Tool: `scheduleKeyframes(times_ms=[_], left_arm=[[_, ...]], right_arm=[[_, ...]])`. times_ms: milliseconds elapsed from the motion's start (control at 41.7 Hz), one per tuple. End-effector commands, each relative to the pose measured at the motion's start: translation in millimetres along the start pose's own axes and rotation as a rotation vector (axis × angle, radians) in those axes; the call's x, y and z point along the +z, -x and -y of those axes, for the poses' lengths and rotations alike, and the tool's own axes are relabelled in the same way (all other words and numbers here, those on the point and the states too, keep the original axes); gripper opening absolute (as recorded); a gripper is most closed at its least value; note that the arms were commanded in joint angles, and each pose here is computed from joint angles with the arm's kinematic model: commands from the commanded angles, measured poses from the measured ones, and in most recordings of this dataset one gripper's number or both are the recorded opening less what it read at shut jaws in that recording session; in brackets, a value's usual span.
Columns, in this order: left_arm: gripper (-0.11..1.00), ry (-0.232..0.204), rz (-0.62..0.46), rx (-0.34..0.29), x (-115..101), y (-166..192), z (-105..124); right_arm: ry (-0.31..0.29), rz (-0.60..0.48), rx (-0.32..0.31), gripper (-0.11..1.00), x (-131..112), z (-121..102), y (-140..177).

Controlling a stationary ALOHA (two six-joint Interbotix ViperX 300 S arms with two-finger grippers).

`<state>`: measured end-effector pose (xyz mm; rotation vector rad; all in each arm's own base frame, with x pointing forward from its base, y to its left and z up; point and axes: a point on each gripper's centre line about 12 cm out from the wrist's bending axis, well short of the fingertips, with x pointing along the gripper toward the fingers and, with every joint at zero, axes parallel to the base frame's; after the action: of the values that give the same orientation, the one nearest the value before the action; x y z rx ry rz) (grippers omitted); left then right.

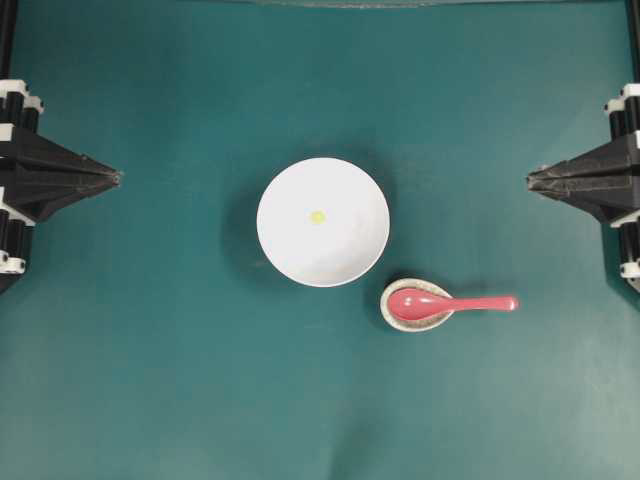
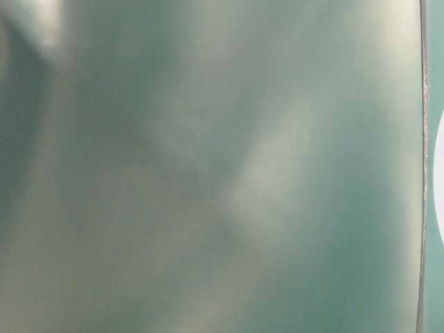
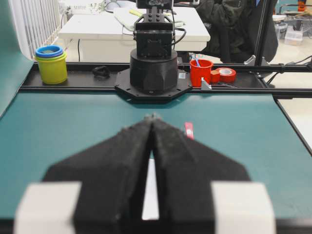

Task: Scoop the yellow hexagonal prism block from the bowl with a spoon using the right arm.
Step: 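Move the right gripper toward the pink spoon handle in the spoon rest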

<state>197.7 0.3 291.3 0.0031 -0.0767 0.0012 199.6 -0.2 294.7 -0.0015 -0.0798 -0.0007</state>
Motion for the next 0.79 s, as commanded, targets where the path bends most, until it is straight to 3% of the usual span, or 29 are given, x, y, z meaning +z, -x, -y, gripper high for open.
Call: scheduleKeyframes(times_ms=[0,288,360,504,576,767], left_arm=[[0.0,0.0,-0.011,-0.004,2.1,-3.7,0.5],[0.0,-0.021,0.003,-0.006,5.5,-1.8,0.8],[0.0,-0.021,0.0,-0.006,5.0,-2.0,0.8],[0.0,-0.021,-0.003,-0.006,4.2,-2.7,0.8],[0.0,-0.021,-0.008,-0.006,2.9,-3.1,0.8],[0.0,-0.022,-0.008,-0.006,2.9,-3.1,0.8]], right_arm=[[-0.018,0.006,-0.005,-0.01,4.3,0.8,-2.7],[-0.018,-0.034,0.002,0.02,-0.6,-0.5,-2.9],[-0.019,-0.049,0.008,0.11,-2.7,-1.7,-3.3],[-0.021,-0.091,0.024,0.45,-10.1,-5.2,-4.3],[-0.022,-0.108,0.036,0.56,-14.5,-7.8,-6.1],[-0.027,-0.156,0.06,0.56,-32.9,-13.6,-12.8]])
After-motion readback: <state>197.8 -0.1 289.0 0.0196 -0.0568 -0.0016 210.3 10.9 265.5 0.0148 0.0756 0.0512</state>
